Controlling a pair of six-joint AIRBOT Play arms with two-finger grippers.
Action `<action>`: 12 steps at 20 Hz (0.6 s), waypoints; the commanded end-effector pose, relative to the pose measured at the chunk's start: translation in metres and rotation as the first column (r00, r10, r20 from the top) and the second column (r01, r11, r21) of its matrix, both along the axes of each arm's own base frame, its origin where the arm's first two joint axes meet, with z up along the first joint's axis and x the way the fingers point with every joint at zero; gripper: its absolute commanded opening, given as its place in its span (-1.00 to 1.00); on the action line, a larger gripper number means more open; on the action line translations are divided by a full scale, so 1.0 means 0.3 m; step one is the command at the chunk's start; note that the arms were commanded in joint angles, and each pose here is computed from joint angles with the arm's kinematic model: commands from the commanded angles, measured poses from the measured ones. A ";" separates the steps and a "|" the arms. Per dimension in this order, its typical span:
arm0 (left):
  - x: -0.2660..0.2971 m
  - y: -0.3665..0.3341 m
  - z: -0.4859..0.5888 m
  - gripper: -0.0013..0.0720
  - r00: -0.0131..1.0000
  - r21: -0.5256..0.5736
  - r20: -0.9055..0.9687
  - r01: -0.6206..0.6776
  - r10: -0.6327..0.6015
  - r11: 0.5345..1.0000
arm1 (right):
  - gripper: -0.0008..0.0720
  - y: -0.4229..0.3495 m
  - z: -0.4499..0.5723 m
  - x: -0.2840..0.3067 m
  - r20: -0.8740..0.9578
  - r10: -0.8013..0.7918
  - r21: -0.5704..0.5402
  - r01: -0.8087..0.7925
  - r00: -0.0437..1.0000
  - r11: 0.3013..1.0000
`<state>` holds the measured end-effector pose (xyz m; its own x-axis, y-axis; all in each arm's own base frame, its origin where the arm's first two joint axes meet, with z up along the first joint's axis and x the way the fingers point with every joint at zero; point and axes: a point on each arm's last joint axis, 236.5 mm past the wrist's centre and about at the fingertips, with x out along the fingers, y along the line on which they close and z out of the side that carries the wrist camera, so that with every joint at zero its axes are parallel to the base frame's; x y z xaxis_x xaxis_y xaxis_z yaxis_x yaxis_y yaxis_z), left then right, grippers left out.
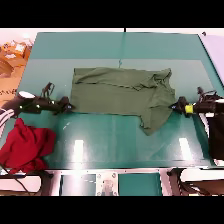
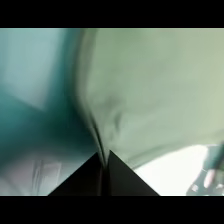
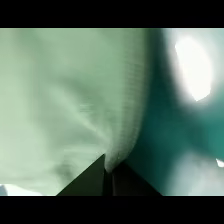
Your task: Fold the shirts.
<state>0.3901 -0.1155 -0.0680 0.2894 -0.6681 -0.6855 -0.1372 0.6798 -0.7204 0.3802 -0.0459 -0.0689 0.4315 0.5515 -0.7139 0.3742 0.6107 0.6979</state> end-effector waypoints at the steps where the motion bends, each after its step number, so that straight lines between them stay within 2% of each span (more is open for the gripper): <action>1: 0.054 -0.057 0.296 -0.91 0.986 -0.067 0.129 0.117 -0.108 0.991 | -0.95 -0.007 0.323 0.070 0.175 0.029 -0.051 -0.020 0.984 0.999; 3: 0.087 -0.064 0.606 -0.91 0.933 -0.024 0.333 0.153 -0.137 0.988 | -0.95 -0.012 0.652 0.088 0.363 0.054 -0.162 0.006 0.930 0.987; 4: 0.084 -0.064 0.795 -0.91 0.874 0.018 0.464 0.151 -0.142 0.988 | -0.95 -0.003 0.828 0.075 0.460 0.071 -0.222 0.037 0.885 0.974; 7: -0.063 -0.078 1.340 -0.91 0.606 0.130 0.778 0.105 -0.167 0.986 | -0.95 0.079 1.401 -0.077 0.747 0.167 -0.382 0.210 0.643 0.900; 10: -0.367 -0.105 1.799 -0.91 0.234 0.209 0.951 0.005 -0.204 0.978 | -0.94 0.205 1.890 -0.366 0.922 0.255 -0.369 0.465 0.291 0.805; 12: -0.558 -0.116 1.967 -0.90 0.049 0.264 0.964 -0.073 -0.261 0.962 | -0.94 0.284 2.088 -0.569 0.946 0.308 -0.307 0.582 0.102 0.753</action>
<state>0.3129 -0.1443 0.4332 0.7151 -0.6906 -0.1082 0.6539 0.7156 -0.2456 0.3031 0.0006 0.4552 0.9811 0.1932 -0.0123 -0.1833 0.9475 0.2619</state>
